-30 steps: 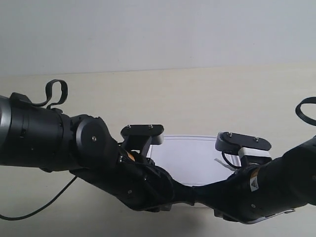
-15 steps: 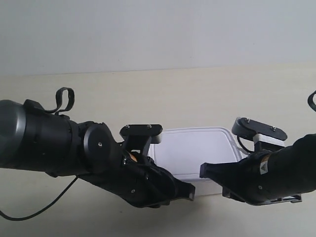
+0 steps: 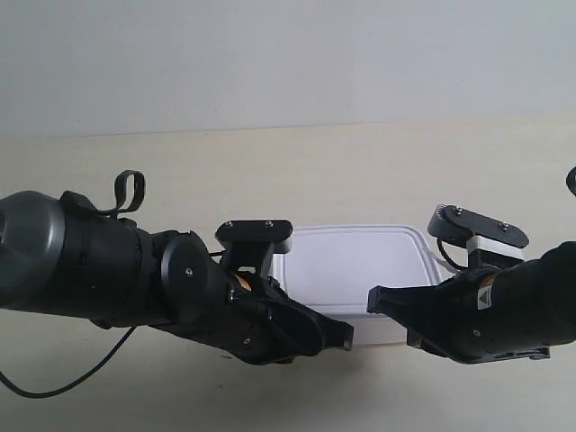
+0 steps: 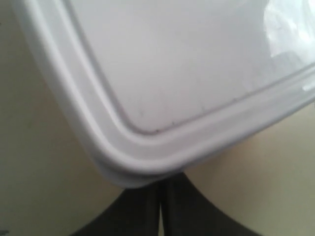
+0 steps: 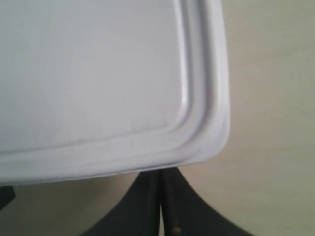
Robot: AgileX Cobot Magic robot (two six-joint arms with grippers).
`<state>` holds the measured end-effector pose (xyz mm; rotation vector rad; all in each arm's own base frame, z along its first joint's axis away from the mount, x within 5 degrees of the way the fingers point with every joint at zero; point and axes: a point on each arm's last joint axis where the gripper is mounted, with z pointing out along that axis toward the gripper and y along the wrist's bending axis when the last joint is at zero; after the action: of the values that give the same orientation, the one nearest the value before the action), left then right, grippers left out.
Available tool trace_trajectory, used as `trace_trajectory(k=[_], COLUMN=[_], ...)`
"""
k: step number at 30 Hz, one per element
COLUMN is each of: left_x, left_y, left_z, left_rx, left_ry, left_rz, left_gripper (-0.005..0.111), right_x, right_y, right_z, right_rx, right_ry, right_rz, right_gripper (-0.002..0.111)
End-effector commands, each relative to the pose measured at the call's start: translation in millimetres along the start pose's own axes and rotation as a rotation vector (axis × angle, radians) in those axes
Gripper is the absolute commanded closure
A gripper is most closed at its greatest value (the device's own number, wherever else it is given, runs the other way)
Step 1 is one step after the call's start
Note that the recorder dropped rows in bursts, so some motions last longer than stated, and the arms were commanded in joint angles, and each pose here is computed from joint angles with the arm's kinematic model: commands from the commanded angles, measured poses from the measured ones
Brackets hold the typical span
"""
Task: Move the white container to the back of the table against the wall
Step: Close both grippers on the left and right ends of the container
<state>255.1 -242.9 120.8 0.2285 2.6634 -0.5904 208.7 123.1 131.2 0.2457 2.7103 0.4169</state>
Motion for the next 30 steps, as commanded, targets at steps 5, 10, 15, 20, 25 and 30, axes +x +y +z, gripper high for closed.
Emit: trace_trajectory(k=[5,10,15,20,25,30], left_x=[-5.5,-4.7,-0.9,-1.8,-10.0,-17.6], left_y=[-0.5,1.1,5.3,5.7,1.2,-3.9], left_z=[-0.6,2.6,12.2,18.2,17.8,16.5], left_rx=[-0.008,-0.016,-0.035,-0.040,-0.029,-0.015], left_ry=[-0.070,-0.070,-0.052,-0.051,-0.084,-0.110], left_rz=[-0.012,-0.012,-0.014,-0.010,-0.009,-0.004], left_gripper=[0.107,0.107,0.107,0.107,0.107,0.107], right_x=[0.5,-1.0,-3.9,-4.0,-8.5,-16.6], right_y=[-3.0,-2.9,-1.1,-1.6,1.6,8.4], right_z=[10.5,15.4,15.2,20.2,26.7,29.4], right_rx=[0.010,0.002,-0.016,-0.013,-0.016,-0.030], right_ry=[-0.001,-0.022,-0.049,-0.052,-0.059,-0.074], right_rz=[0.077,0.079,0.095,0.097,0.110,0.110], right_gripper=[0.108,0.108,0.108,0.108,0.108,0.108])
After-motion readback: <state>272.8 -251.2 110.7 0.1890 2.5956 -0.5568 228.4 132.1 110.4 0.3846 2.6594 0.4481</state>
